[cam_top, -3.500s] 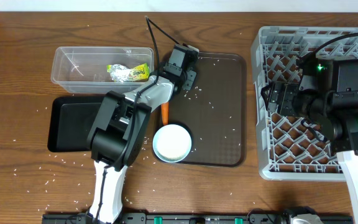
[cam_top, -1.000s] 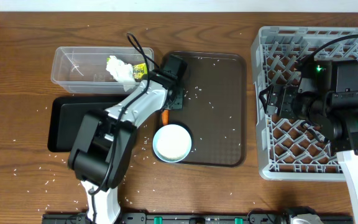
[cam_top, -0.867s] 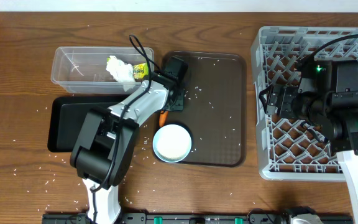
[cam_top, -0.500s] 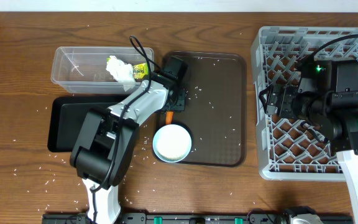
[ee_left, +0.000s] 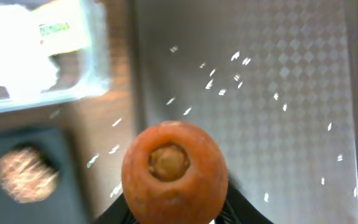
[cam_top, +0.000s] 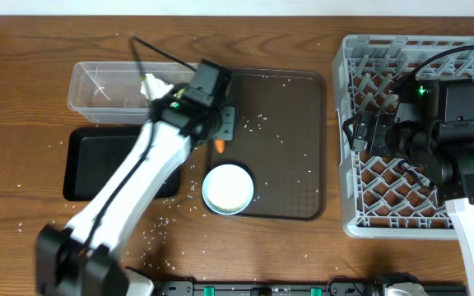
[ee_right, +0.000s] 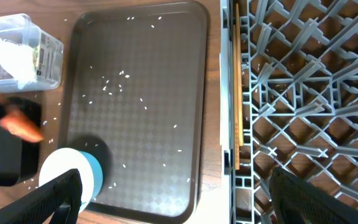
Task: Sort waste into correct bins and load items into the dishwasher rack
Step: 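Carry the carrot to the black tray and release it, then grasp the rim of the light-blue rice bowl with left gripper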
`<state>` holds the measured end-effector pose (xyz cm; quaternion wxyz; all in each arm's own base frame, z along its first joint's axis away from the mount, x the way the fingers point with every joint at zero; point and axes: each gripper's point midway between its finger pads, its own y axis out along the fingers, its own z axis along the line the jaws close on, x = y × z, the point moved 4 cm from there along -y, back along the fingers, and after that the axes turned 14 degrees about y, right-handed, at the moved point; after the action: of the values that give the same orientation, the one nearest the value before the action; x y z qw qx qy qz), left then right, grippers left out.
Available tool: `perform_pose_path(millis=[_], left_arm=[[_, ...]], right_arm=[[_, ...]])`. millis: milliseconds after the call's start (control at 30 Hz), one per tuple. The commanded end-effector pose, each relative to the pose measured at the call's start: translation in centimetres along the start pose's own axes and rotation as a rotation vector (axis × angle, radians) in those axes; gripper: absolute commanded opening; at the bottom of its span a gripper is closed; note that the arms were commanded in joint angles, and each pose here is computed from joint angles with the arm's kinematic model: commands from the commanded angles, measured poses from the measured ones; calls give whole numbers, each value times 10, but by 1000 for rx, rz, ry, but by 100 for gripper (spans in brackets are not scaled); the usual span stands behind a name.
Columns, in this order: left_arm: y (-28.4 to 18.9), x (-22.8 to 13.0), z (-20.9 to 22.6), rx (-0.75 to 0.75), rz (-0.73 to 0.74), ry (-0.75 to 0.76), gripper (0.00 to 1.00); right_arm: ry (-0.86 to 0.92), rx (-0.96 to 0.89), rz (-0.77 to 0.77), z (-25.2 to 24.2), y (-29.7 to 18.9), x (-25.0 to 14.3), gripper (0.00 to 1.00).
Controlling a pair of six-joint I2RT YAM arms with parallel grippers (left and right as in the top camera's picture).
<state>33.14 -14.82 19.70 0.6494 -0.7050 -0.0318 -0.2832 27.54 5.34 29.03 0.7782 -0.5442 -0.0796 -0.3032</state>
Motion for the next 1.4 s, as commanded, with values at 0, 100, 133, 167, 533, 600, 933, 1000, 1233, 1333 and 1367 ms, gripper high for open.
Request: perform_pose_path(millis=[0, 100, 133, 167, 533, 600, 933, 1000, 1233, 1333, 1367], left_arm=[[-20, -12, 28, 96, 28, -78, 32], [-24, -34, 57, 176, 115, -218, 26], [-22, -41, 65, 191, 137, -257, 24], [-19, -48, 74, 204, 155, -306, 23], [38, -128, 154, 289, 147, -1114, 20], [48, -137, 161, 253, 121, -1180, 20], [29, -117, 149, -53, 67, -1118, 76], [15, -109, 144, -85, 25, -1058, 76], [-50, -78, 98, -129, -197, -527, 76], [-66, -79, 53, -183, -209, -228, 76], [-67, -82, 43, -196, -196, -167, 76]], right_arm=[[-1, 0, 3, 0, 0, 1, 89], [-1, -1, 5, -1, 0, 0, 89], [-1, -1, 4, -1, 0, 0, 89], [-1, 0, 3, -1, 0, 1, 89], [0, -2, 7, -1, 0, 0, 89], [0, -3, 9, -1, 0, 0, 89], [0, -3, 9, -1, 0, 0, 89], [-3, 23, 6, 3, 0, 1, 92], [-46, 126, 11, 18, -1, 3, 94], [-47, 134, -4, 20, -2, 6, 93], [-42, 136, -7, 20, -2, 7, 93]])
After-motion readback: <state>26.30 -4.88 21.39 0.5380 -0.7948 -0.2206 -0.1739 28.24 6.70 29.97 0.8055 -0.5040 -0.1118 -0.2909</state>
